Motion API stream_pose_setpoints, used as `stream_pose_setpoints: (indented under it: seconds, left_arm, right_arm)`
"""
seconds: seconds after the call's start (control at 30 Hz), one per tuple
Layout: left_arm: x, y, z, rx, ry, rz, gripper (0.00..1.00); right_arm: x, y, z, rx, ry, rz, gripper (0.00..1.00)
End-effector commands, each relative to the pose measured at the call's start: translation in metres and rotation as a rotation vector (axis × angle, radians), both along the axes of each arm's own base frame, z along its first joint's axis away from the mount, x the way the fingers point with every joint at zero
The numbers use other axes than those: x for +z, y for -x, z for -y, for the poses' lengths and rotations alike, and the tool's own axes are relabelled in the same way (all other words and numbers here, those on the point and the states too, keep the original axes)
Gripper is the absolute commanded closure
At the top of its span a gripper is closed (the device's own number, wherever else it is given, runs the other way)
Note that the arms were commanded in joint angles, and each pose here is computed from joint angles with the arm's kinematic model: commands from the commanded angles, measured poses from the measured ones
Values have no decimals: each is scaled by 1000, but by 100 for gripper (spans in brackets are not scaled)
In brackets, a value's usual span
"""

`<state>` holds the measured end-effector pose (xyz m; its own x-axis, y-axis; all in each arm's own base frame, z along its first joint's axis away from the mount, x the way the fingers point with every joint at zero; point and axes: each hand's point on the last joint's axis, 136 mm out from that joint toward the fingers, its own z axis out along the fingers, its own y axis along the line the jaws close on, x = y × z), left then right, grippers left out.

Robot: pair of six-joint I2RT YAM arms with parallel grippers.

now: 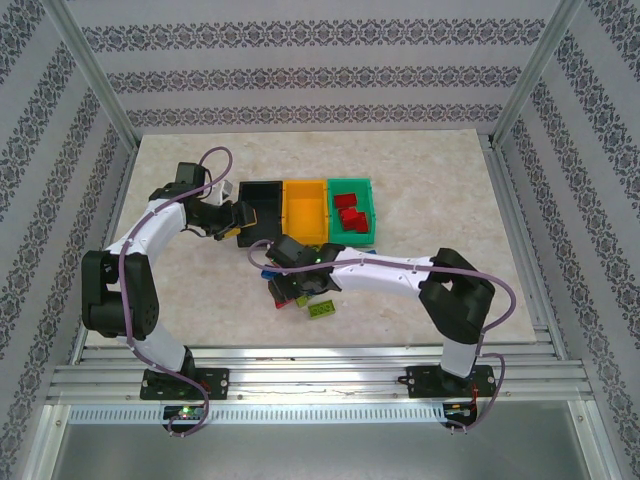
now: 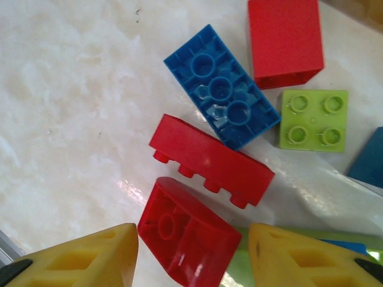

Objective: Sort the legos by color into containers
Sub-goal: Turn over the lego at the bottom-center of the table.

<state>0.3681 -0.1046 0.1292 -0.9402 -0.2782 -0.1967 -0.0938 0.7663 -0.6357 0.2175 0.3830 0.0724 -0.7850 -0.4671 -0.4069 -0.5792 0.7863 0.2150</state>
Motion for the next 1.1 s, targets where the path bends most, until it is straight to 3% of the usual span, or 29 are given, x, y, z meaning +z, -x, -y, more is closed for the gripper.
stream_pose_setpoints:
  seconds: [0.0, 0.4, 0.9, 1.07]
  left_arm:
    - [7, -4, -5, 3, 13, 28, 40]
    - [13, -6, -11, 27, 26, 50, 40]
    - [18, -9, -20, 63, 60, 62, 40]
    - [21, -9, -21, 68, 60, 71, 40]
  right_arm:
    - [-12, 11, -1, 34, 76, -14, 48]
    - [-24, 20, 4, 108, 223, 37, 42]
    - [-28, 25, -30, 200, 220, 49, 40]
    - [-35, 29, -27, 204, 238, 35, 34]
